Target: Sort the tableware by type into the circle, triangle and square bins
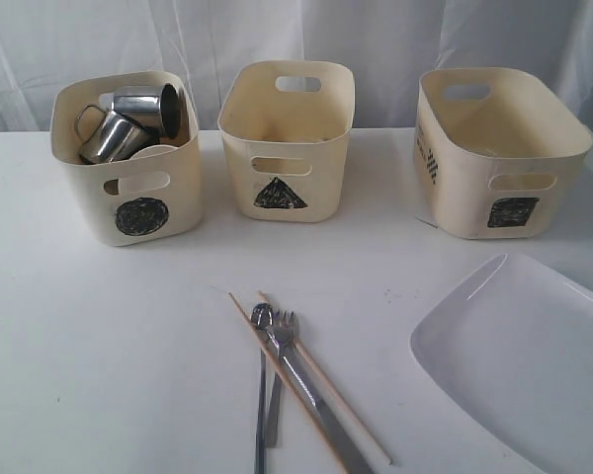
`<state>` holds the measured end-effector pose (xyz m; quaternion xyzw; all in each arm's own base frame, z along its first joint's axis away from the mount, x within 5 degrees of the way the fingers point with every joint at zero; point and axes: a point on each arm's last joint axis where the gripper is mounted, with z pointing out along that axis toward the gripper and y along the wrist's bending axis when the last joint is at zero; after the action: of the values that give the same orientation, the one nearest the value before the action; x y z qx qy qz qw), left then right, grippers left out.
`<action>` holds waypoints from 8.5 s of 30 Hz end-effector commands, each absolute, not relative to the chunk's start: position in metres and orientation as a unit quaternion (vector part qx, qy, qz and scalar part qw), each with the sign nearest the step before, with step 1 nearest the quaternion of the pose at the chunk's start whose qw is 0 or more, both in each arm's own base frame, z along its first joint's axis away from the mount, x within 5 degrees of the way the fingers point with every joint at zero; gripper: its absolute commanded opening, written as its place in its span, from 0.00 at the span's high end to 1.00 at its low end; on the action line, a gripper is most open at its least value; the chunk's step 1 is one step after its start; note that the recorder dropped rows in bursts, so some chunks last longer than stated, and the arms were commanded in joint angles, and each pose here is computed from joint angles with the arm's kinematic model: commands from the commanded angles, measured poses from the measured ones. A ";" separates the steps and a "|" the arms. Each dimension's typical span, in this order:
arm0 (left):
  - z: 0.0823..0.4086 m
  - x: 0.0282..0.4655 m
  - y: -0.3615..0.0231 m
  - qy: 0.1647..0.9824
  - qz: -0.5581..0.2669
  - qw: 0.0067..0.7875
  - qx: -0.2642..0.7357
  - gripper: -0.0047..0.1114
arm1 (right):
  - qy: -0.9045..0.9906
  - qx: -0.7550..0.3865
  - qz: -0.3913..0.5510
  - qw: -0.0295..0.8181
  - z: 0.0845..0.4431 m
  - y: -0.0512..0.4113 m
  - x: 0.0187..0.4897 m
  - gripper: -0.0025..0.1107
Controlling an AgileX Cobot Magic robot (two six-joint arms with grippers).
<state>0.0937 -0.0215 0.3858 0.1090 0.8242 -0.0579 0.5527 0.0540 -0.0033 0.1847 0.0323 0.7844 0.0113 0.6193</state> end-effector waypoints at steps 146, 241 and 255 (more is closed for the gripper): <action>0.158 0.048 0.001 0.849 0.011 0.528 -0.023 0.96 | 0.658 -0.012 0.125 0.743 0.365 0.019 0.139 0.98; 0.172 0.053 0.002 0.804 0.018 0.593 -0.025 0.96 | 0.853 -0.302 0.158 0.395 0.293 0.232 0.258 0.98; 0.172 0.053 0.002 0.805 0.018 0.593 -0.025 0.96 | 0.727 -0.189 0.234 0.618 0.350 0.208 0.296 0.98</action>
<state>0.0534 0.0026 0.1722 -0.0256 0.8060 0.0202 0.5910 0.2827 0.2203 0.3466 -0.2135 0.7429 0.2374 0.5884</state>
